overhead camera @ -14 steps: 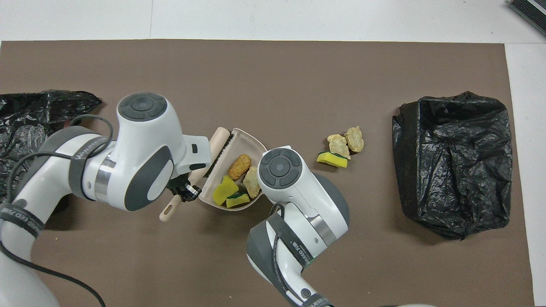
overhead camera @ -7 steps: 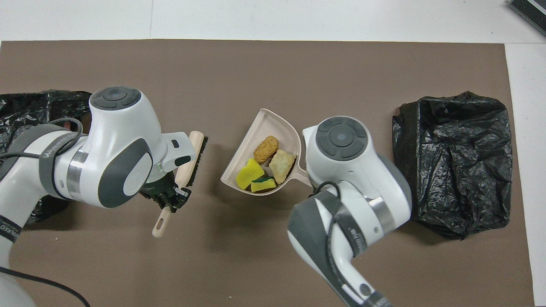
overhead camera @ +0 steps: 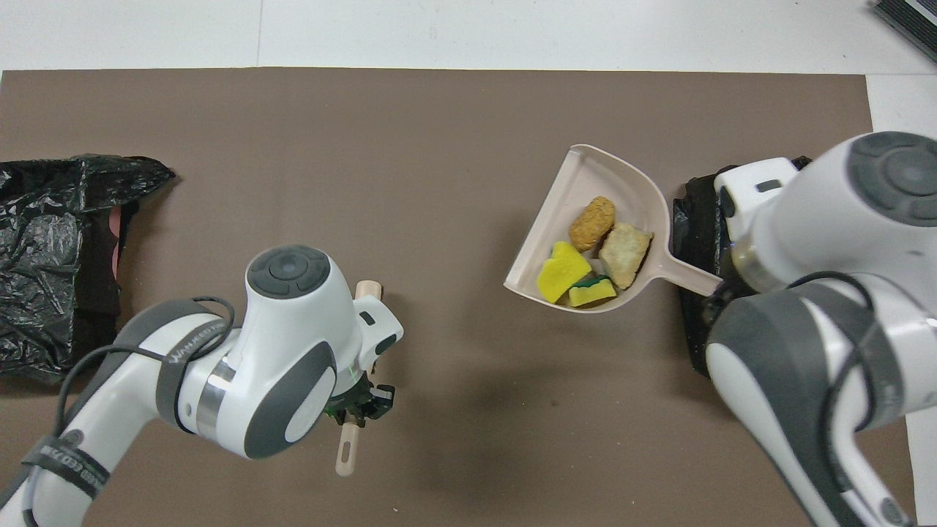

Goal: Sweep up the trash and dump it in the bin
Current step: 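Carry the loaded dustpan to the far trash bag with the right gripper, then tip the dustpan into the bag with the right gripper while the left releases the brush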

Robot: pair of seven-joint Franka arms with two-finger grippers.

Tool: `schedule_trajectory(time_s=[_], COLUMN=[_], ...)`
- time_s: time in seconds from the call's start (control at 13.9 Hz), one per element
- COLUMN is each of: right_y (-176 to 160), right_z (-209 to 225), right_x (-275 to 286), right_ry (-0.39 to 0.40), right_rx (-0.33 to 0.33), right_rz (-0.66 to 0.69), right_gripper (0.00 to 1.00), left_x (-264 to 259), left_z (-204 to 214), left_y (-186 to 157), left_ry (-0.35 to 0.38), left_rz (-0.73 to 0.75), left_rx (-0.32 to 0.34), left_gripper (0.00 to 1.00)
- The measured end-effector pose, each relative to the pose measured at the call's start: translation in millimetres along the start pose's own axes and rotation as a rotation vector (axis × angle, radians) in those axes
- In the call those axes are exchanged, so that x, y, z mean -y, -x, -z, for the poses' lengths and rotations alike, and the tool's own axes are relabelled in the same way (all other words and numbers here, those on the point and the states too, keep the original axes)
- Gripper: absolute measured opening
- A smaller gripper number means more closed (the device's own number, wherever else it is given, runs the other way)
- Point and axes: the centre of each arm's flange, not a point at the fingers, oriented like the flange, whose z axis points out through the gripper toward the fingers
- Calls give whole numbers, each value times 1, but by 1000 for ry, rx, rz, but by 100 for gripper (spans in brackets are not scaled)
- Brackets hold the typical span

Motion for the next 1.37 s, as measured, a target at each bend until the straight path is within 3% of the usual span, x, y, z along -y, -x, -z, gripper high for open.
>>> schedule_trajectory(time_s=[0.29,0.43,0.5,0.65,1.01,1.15,1.37], right_y=[151,210,223,218,142,118,120], right_z=[-21,-30,-30,-28,-33,-26,-21], right_x=[-85,-108,-114,-118,-105,-95,-94], right_ry=[-8,41,78,152,266,292,291], right_rx=[-9,60,119,258,518,586,644], right_rz=[44,72,104,191,441,505,559], right_gripper=[32,32,32,32,32,32,32], left_x=[-19,-19,-19,-15,-14,-10,-1], left_z=[-45,-63,-65,-64,-63,-61,-57], left_y=[37,47,48,47,46,43,38], left_ry=[36,69,92,114,121,127,140], left_rz=[21,50,64,83,92,103,123], left_rx=[-73,-82,-78,-73,-72,-74,-78], left_gripper=[26,26,26,26,29,31,43])
